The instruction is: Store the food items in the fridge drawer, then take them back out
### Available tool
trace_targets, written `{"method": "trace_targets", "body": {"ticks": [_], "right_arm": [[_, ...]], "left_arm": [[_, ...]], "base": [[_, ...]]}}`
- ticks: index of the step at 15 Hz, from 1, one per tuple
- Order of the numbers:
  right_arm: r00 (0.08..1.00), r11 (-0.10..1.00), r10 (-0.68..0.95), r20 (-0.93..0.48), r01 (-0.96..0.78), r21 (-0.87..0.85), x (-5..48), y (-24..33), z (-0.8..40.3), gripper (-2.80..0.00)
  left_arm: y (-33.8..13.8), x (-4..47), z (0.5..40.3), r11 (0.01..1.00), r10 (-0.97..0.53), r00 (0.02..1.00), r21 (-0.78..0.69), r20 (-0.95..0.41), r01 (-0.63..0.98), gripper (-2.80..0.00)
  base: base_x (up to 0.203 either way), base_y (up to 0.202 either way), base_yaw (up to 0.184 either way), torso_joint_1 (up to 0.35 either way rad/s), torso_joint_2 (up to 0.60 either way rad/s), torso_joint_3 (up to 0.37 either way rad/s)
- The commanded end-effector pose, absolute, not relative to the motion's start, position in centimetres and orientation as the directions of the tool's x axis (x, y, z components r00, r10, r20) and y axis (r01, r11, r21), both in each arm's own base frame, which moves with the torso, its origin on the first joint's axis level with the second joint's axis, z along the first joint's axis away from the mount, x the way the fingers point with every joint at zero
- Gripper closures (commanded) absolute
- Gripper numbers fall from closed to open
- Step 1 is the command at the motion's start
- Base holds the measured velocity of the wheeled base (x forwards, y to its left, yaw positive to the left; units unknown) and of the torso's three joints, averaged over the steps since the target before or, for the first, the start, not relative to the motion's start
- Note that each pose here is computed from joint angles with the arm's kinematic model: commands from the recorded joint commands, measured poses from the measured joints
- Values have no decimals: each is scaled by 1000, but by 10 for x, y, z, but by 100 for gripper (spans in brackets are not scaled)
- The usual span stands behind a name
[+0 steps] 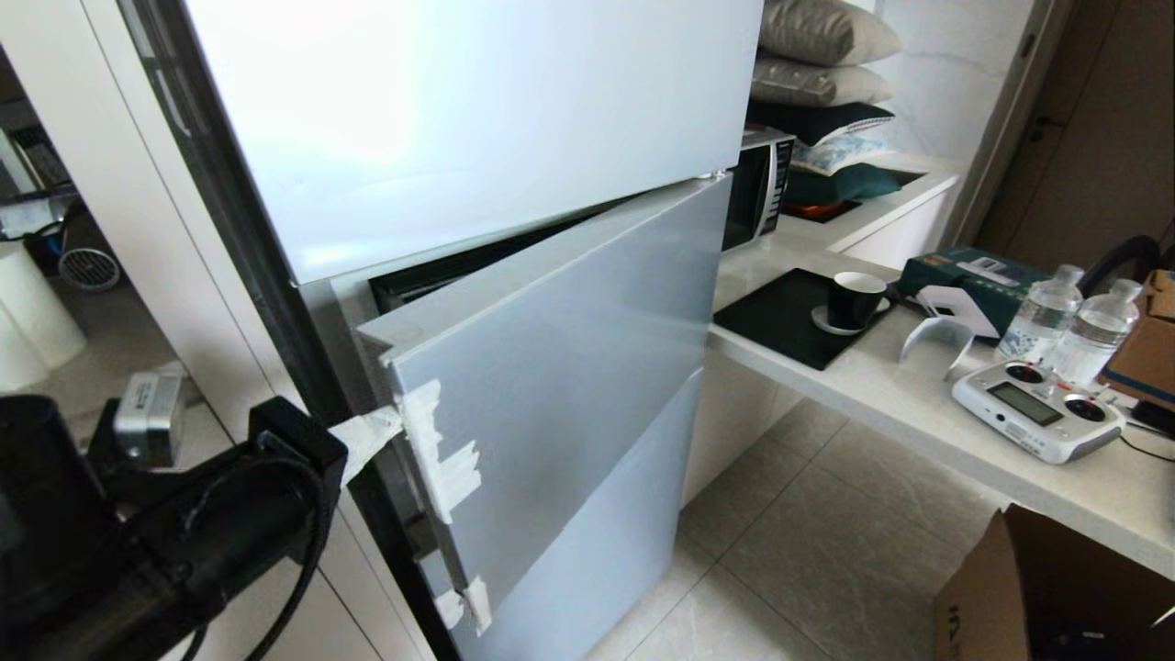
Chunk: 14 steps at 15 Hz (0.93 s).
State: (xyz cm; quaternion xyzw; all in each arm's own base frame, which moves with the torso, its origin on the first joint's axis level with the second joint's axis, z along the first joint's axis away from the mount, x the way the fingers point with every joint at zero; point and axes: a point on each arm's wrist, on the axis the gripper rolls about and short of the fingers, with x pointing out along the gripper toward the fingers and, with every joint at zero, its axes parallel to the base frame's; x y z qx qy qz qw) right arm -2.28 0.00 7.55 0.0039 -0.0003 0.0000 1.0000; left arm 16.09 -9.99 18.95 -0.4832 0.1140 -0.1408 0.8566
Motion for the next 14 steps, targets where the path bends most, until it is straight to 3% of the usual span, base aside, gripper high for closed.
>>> {"method": "trace_targets", "body": {"ticks": [1,5,9,14], "right_arm": [[1000,1000,0,0,0,9,-23,0,76,0],[1000,1000,0,0,0,8,-23,0,76,0],[1000,1000,0,0,0,9,-23,0,76,0],[1000,1000,0,0,0,9,-23,0,76,0]], "left_arm": [[-101,130,193,451,-449,893,-865,-10,217,0],[-94,89,174,442,-617,787,-839,-27,318,0],[-100,123,184,595,-401,915,-770,-37,230,0],[-91,120,199,600,-337,941,-762,36,244,0]], "base": [[0,0,0,0,0,0],[0,0,0,0,0,0],[0,0,0,0,0,0],[0,0,0,0,0,0]]}}
